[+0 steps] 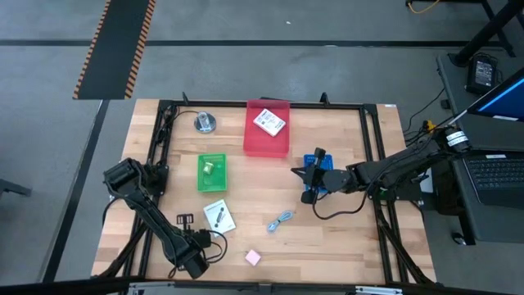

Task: Pick and place items into bin
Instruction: Put the pink charger cable into the blue basket

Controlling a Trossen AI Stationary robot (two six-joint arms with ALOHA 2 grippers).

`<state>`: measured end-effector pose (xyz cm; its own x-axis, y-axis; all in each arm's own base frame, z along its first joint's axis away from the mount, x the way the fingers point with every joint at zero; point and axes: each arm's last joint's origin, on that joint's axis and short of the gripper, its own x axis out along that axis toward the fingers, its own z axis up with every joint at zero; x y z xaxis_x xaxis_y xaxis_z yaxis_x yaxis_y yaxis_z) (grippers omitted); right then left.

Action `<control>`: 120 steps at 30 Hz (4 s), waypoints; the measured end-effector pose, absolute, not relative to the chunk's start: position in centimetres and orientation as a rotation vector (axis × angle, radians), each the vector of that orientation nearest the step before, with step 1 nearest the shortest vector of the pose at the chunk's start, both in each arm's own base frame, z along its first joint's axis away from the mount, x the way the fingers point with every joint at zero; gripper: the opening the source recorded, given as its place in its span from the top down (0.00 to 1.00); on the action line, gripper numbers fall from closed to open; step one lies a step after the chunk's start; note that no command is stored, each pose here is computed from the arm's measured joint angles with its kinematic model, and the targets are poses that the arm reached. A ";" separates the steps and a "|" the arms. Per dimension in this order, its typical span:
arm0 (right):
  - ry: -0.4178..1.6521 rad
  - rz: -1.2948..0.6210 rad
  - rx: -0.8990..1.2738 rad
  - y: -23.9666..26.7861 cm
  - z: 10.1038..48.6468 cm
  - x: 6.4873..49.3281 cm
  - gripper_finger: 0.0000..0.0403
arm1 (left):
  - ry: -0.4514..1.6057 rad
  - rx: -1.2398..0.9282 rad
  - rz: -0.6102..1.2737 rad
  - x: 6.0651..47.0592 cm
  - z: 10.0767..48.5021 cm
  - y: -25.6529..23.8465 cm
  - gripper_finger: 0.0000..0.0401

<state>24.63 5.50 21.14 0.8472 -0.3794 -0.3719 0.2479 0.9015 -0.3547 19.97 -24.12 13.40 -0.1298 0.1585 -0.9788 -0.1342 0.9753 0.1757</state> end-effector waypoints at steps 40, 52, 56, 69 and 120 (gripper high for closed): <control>0.452 -0.335 -0.308 5.5 21.1 24.6 1.00 | 0.773 0.219 0.241 17.5 29.1 -17.6 0.99; 0.339 -0.243 -0.301 5.9 22.2 25.2 1.00 | 0.672 0.426 0.289 20.9 30.8 -14.7 0.99; 0.321 -0.175 -0.290 6.1 22.4 25.3 0.96 | 0.643 0.483 0.219 22.6 31.4 -14.1 0.99; 0.257 -0.051 -0.287 6.9 22.9 25.4 0.65 | 0.456 0.474 0.017 27.8 33.7 -9.6 0.99; 0.091 -0.086 -0.421 6.0 23.9 26.7 0.97 | 0.160 0.575 -0.270 34.9 32.2 -2.6 0.99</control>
